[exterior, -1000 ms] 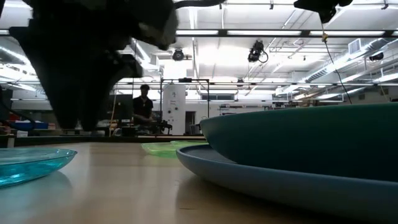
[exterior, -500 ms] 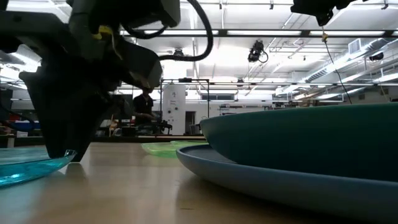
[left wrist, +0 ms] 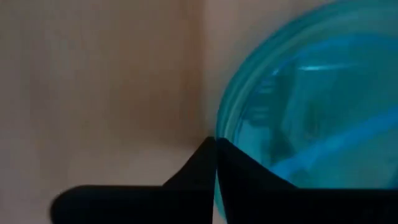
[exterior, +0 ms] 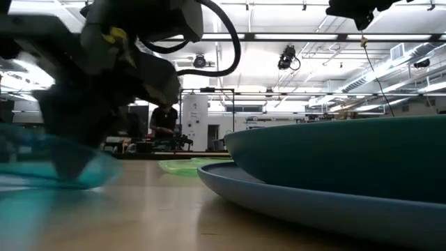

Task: Stack plastic plates
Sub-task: Stack the light blue plate on top of the light blue plate

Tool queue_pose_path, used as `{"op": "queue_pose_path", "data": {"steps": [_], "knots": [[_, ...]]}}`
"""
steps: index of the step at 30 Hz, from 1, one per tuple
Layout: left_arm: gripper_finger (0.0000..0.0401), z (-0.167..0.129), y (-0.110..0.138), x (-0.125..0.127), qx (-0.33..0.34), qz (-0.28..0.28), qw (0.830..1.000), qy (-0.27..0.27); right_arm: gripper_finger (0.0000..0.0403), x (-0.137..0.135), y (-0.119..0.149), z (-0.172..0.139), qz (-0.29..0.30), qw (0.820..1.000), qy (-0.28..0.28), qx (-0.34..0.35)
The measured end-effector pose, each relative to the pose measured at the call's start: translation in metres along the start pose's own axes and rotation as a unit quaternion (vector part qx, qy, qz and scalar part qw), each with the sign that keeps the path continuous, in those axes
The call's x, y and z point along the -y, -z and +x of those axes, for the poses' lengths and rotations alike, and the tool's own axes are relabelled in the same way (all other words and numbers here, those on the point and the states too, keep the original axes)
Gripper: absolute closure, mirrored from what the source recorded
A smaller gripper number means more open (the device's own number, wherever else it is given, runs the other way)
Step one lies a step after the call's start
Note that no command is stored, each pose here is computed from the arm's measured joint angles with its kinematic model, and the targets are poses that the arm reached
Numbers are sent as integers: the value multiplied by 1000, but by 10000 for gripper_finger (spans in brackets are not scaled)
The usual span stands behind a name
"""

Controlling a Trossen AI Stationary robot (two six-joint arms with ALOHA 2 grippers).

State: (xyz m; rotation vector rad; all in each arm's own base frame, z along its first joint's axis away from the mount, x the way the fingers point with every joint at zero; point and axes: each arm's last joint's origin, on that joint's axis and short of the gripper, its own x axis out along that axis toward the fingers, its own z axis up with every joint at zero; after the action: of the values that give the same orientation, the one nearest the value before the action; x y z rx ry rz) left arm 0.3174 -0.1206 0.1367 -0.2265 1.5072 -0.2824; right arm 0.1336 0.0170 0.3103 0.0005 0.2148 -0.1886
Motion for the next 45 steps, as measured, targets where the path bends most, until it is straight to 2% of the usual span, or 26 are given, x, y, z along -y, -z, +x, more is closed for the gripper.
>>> {"op": "queue_pose_path", "data": {"steps": [4,13,18,23,30,34,41,45], "knots": [[393,-7,-2,4,7,-6,1000,9,271,0,0,0,0,1000,0,0],[398,-57,-12,16,102,-23,994,19,271,0,0,0,0,1000,0,0],[399,-68,-24,11,164,-43,985,40,271,0,0,0,0,1000,0,0],[400,-77,-44,-1,251,-100,961,55,271,0,1,0,-2,1000,0,-3],[400,-91,-61,-15,368,-192,909,29,271,2,1,-5,-5,1000,0,0],[400,-91,-70,-18,410,-216,886,33,271,4,0,-9,-2,1000,0,6],[400,-58,-88,-22,425,-244,870,54,271,4,0,-10,-2,1000,0,7],[400,-45,-93,-22,423,-254,868,60,271,4,0,-10,-2,1000,0,6]]}}
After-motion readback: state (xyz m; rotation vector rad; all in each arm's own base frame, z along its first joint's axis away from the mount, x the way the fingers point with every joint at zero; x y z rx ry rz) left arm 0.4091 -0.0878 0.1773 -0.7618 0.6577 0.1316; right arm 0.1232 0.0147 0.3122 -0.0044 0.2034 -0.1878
